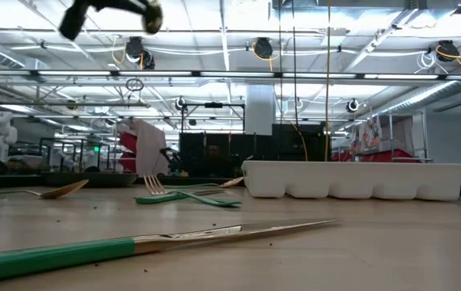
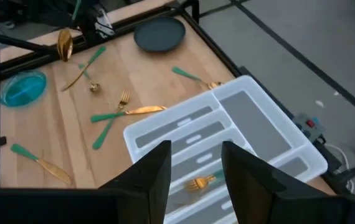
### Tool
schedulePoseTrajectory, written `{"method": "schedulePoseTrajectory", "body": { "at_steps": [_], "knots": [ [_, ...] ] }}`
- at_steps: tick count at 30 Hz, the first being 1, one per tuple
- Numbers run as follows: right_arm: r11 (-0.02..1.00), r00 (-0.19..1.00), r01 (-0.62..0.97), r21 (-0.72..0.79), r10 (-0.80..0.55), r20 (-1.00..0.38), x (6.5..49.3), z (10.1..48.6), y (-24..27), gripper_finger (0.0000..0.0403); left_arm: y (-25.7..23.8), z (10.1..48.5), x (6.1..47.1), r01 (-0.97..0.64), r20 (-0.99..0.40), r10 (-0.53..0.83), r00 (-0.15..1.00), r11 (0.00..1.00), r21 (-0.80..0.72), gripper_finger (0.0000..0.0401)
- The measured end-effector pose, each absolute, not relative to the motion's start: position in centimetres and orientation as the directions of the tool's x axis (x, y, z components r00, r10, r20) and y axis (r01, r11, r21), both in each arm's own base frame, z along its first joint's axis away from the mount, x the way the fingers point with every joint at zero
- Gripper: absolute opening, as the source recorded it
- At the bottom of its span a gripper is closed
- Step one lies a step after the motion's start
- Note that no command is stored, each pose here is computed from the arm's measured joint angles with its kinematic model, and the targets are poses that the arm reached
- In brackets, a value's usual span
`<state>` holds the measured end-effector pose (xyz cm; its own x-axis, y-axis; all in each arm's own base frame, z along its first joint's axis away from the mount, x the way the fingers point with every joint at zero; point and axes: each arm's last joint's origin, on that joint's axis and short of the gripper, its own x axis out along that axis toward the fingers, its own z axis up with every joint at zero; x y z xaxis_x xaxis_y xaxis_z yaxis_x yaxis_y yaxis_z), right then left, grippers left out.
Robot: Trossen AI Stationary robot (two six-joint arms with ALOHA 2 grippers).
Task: Sort silverware
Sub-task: Put the green spoon into the silverware tray
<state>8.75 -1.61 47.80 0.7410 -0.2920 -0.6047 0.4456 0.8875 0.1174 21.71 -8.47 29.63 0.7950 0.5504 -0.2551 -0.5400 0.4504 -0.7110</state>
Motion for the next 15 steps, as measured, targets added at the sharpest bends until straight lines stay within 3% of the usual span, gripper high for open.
{"method": "schedulePoseTrajectory", "body": {
  "at_steps": [7, 15],
  "knots": [
    [0.900, 0.743, 0.426, 0.091, -0.291, -0.603, 9.2, 47.8, -1.7, 0.0134, -5.4, 32.1, 24.4, -0.261, 0.002, 0.367, 0.930, 0.666, -0.699, 0.0013],
    [0.900, 0.742, 0.426, 0.091, -0.290, -0.605, 9.3, 47.8, -1.7, 0.0134, -0.5, 30.9, 24.3, 0.136, 0.354, 0.141, 0.924, 0.747, -0.651, 0.0013]
  ]
}}
